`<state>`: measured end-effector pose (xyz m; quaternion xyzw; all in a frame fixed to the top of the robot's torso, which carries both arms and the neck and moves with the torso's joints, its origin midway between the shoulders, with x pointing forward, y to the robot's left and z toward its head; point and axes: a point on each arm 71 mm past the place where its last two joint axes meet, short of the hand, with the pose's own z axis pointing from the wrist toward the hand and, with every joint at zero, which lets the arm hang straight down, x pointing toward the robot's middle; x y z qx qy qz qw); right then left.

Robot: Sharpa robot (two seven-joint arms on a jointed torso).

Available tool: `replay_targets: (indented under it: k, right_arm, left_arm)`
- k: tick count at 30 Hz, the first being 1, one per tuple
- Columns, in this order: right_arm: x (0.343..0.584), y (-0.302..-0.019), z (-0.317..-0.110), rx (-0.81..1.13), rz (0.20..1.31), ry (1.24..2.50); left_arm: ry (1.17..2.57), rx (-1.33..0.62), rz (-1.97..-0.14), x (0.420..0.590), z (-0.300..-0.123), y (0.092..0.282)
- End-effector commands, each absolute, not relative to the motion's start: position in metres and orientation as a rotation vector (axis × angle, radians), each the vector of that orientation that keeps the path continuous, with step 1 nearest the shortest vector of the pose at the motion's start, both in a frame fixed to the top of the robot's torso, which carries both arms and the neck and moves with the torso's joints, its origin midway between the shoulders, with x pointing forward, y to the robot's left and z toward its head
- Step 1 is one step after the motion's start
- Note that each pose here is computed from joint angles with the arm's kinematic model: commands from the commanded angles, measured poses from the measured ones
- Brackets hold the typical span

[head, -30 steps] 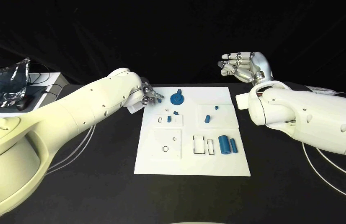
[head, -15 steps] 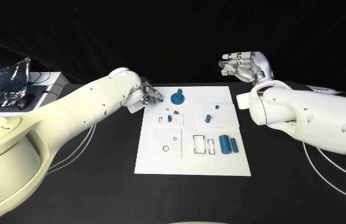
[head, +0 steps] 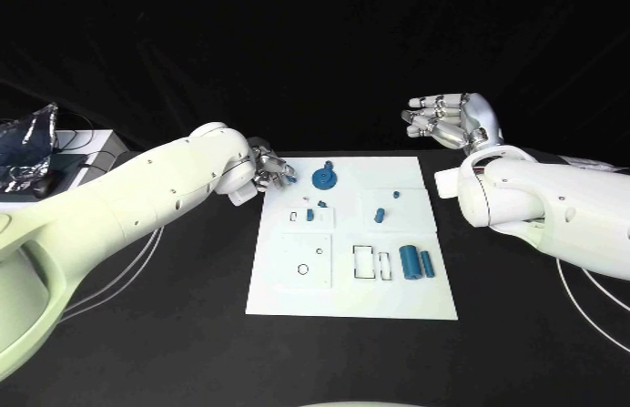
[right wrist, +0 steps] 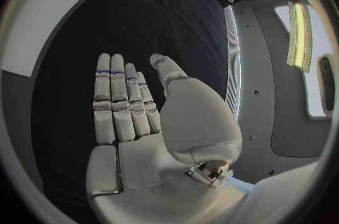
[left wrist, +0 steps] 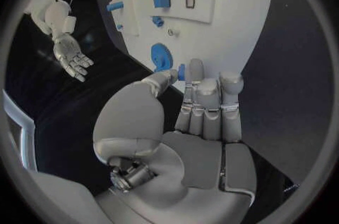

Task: Assemble the parts on the task board

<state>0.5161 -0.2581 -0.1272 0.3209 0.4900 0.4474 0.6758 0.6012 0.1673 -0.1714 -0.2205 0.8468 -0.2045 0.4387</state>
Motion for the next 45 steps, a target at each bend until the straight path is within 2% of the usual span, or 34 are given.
replay_targets:
  k: [1,15,26,45]
  right_arm:
    - [0.516,-0.259,-0.127,0.715,1.017,1.111]
    - [0.519,-0.270,-0.130,0.719,1.004,1.123]
    - [0.527,-0.269,-0.134,0.694,1.071,1.129]
    - [0.526,-0.262,-0.140,0.697,1.101,1.163]
  left_arm:
    - [2.060,-0.623,-0.587,0.596,-0.166,0.169]
    - [2.054,-0.591,-0.636,0.562,-0.156,0.183]
    - [2.069,-0.543,-0.560,0.538,-0.173,0.177]
    - [2.110,-0.439,-0.509,0.525,-0.207,0.161]
